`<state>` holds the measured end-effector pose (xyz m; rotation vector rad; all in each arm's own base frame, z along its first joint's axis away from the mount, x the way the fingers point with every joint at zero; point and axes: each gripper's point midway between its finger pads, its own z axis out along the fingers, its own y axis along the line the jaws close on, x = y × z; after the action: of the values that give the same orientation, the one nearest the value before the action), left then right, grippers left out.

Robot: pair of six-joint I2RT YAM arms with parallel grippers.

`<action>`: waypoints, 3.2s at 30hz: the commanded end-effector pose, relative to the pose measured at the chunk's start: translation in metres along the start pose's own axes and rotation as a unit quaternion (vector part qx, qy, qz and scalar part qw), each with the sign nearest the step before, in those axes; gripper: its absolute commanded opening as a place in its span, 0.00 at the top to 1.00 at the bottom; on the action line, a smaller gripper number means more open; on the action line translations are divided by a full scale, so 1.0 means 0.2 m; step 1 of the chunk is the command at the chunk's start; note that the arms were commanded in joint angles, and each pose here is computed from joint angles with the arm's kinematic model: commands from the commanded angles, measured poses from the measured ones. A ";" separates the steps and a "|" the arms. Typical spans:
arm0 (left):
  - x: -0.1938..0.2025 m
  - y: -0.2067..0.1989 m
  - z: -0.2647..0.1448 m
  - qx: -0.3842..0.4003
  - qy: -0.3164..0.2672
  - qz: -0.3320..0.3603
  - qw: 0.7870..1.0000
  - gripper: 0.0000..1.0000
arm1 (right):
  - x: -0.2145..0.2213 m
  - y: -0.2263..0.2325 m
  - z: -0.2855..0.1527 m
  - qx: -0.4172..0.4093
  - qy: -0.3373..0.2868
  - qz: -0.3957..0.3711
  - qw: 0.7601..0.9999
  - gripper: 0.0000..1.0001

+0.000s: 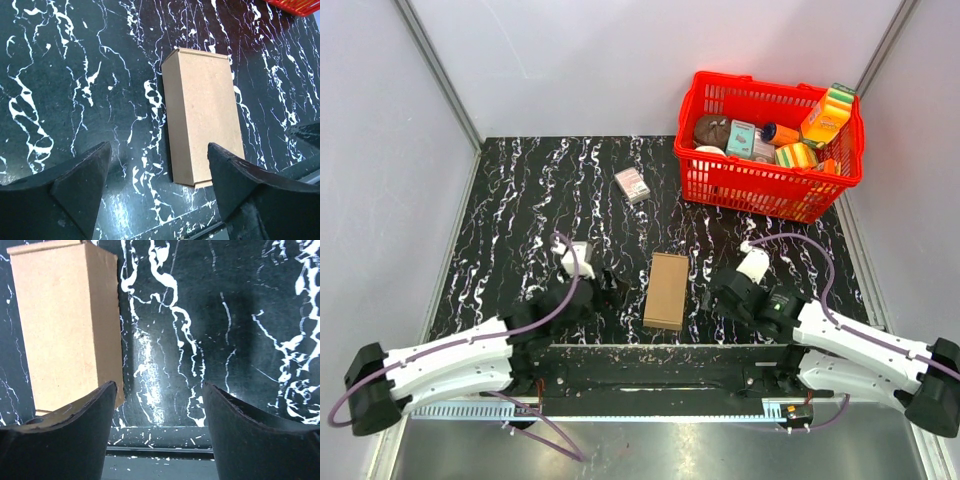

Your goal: Fold the paper box

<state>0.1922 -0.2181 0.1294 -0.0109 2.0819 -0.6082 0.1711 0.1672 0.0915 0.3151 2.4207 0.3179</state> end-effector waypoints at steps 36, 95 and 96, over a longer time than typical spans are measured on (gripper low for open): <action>-0.01 -0.02 0.78 0.054 0.088 0.058 0.993 1.00 | -0.27 0.16 0.78 -0.059 0.077 -0.062 0.993 1.00; -0.27 0.26 0.00 -0.026 -0.050 0.000 0.998 0.01 | -0.53 0.01 -0.14 -0.178 -0.172 0.025 0.968 0.09; -0.26 0.27 -0.02 -0.026 -0.051 -0.004 0.998 0.01 | -0.53 -0.02 -0.18 -0.187 -0.195 0.032 0.962 0.08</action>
<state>0.2442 -0.1730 0.1599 -0.0138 1.9875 -0.5549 0.2397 0.1348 0.1665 0.2073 2.0460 0.5867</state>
